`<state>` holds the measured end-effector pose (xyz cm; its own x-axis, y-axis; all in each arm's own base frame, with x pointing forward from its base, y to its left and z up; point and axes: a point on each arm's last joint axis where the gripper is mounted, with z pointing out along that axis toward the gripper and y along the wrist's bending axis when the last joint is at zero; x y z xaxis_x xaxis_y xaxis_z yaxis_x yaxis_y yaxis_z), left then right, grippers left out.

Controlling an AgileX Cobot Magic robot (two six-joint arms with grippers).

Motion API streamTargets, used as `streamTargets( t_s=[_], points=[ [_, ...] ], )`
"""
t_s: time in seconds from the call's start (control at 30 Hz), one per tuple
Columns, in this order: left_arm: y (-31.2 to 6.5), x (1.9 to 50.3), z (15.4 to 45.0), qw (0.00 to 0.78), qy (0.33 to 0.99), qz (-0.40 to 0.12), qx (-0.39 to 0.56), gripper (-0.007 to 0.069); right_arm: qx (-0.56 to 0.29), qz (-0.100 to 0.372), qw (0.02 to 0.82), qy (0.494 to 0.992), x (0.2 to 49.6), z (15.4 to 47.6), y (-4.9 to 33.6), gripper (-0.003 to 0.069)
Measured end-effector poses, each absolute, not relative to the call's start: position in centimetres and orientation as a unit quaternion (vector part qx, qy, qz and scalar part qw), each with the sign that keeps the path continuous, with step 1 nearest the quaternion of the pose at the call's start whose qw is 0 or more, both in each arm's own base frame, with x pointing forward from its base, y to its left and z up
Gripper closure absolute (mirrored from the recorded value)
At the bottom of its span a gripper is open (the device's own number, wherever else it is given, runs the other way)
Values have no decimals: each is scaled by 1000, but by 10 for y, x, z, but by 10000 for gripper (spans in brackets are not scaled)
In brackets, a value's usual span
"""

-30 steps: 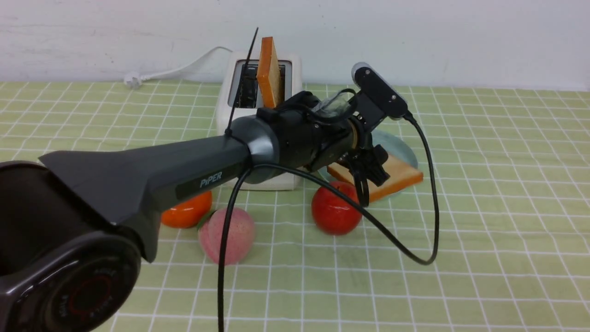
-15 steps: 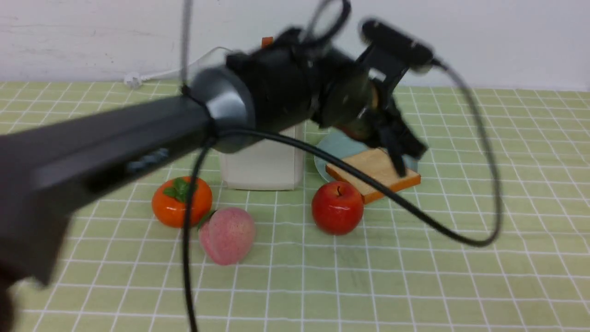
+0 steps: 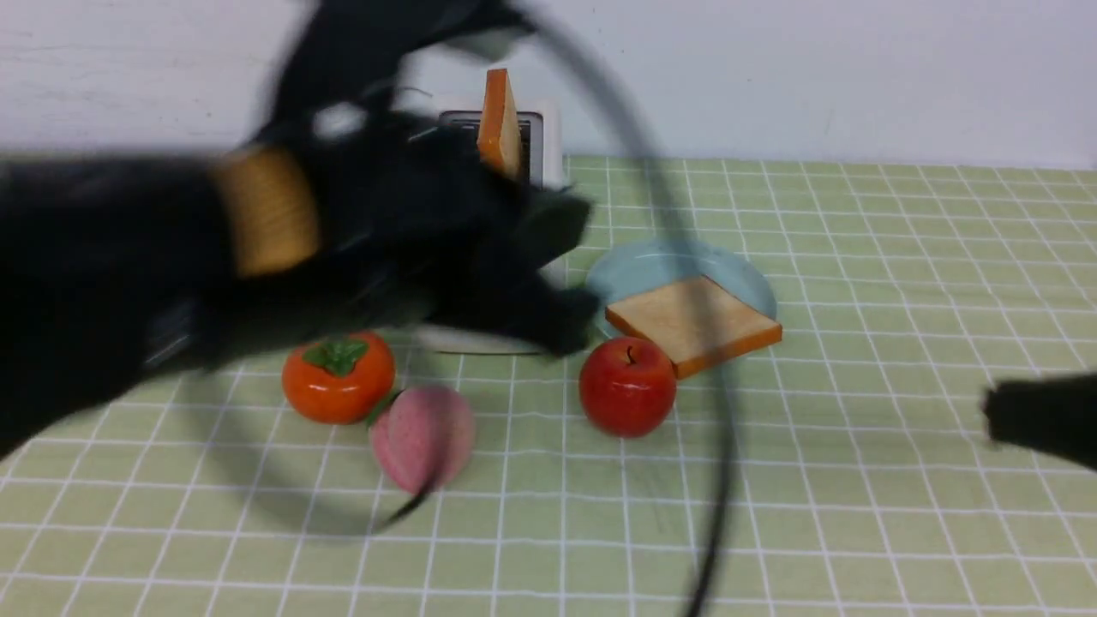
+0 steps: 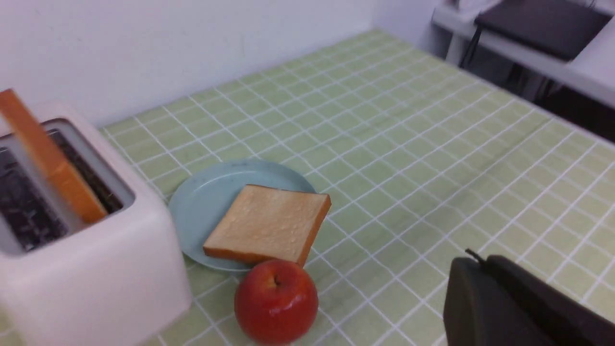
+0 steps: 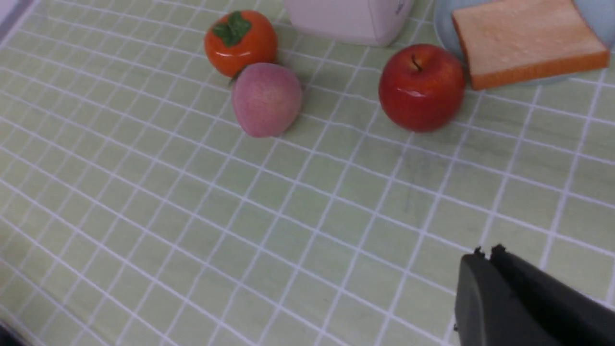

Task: Take toasted bread from bread machine on green coffee tablecloth place on plate.
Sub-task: 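Grasp the toast slice in the toaster and pull it up out of the slot with the right gripper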

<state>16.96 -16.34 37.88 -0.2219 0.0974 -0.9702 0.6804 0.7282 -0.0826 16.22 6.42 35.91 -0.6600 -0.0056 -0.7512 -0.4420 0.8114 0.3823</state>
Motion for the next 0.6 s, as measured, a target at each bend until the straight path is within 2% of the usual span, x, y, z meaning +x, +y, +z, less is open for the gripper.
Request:
streamTargets(
  t_s=[0.13,0.27,0.43,0.6],
  points=[
    [-130,135,365,583,723,-273,252,638,-155,298,373,865,201,360,82,643],
    [-102,105,349,603,705,-288,239,638,-193,304,369,857,240,369,125,643],
    [-82,84,330,616,692,-294,235,638,-223,278,370,858,275,375,183,639],
    [-76,78,318,618,691,-287,241,638,-238,243,393,854,307,376,227,589]
  ],
)
